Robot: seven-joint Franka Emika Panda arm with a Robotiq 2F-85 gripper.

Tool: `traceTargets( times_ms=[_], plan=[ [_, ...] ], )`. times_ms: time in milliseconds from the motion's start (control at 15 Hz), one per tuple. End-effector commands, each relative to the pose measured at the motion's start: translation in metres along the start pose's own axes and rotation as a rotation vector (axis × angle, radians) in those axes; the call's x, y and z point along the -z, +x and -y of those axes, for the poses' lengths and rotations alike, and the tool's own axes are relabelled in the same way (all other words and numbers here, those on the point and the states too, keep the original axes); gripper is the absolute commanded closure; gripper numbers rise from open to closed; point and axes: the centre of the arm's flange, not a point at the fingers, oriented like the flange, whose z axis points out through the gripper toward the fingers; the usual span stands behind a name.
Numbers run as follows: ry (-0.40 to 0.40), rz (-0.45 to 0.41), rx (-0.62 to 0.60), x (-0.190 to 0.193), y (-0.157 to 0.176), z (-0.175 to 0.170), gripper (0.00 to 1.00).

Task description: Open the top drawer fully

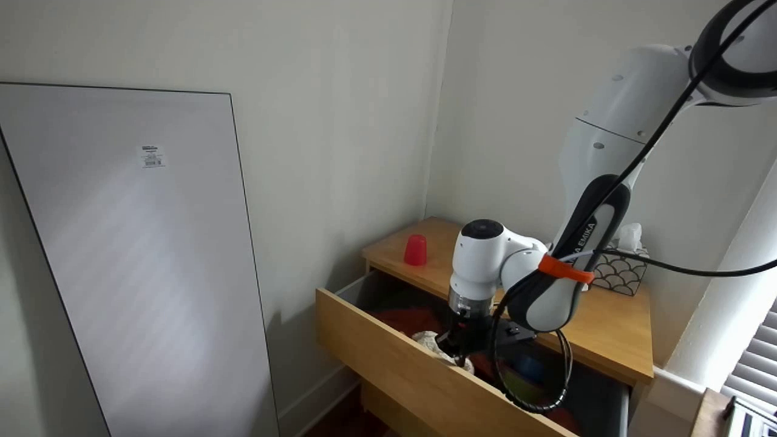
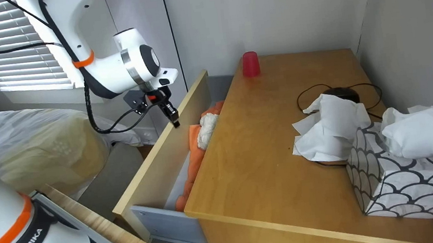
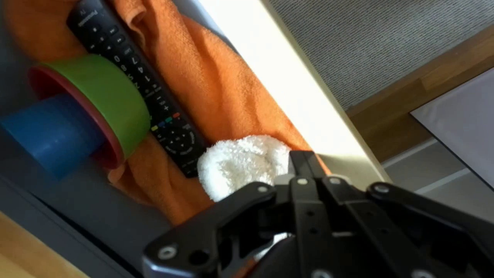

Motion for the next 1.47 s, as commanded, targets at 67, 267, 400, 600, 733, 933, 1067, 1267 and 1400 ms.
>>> traceTargets(
  times_ms=[67,267,400,600,733,933,1067,1267,1400],
  plan=[
    [0.025,0.017,-0.035,-0.016,0.001,0.009,1.00],
    [0.036,0.036,-0.018,-0.016,-0.003,0.013,1.00],
    [0.054,0.043,-0.003,-0.011,-0.009,0.018,1.00],
    [0.081,0.055,0.038,-0.006,-0.021,0.028,1.00],
    [0.107,0.061,0.085,-0.001,-0.032,0.038,1.00],
    [0.134,0.072,0.157,0.003,-0.049,0.055,1.00],
    [0.146,0.075,0.198,0.004,-0.059,0.065,1.00],
    [0.169,0.105,0.262,0.005,-0.070,0.075,1.00],
    [0.187,0.127,0.313,0.007,-0.075,0.079,1.00]
  ],
)
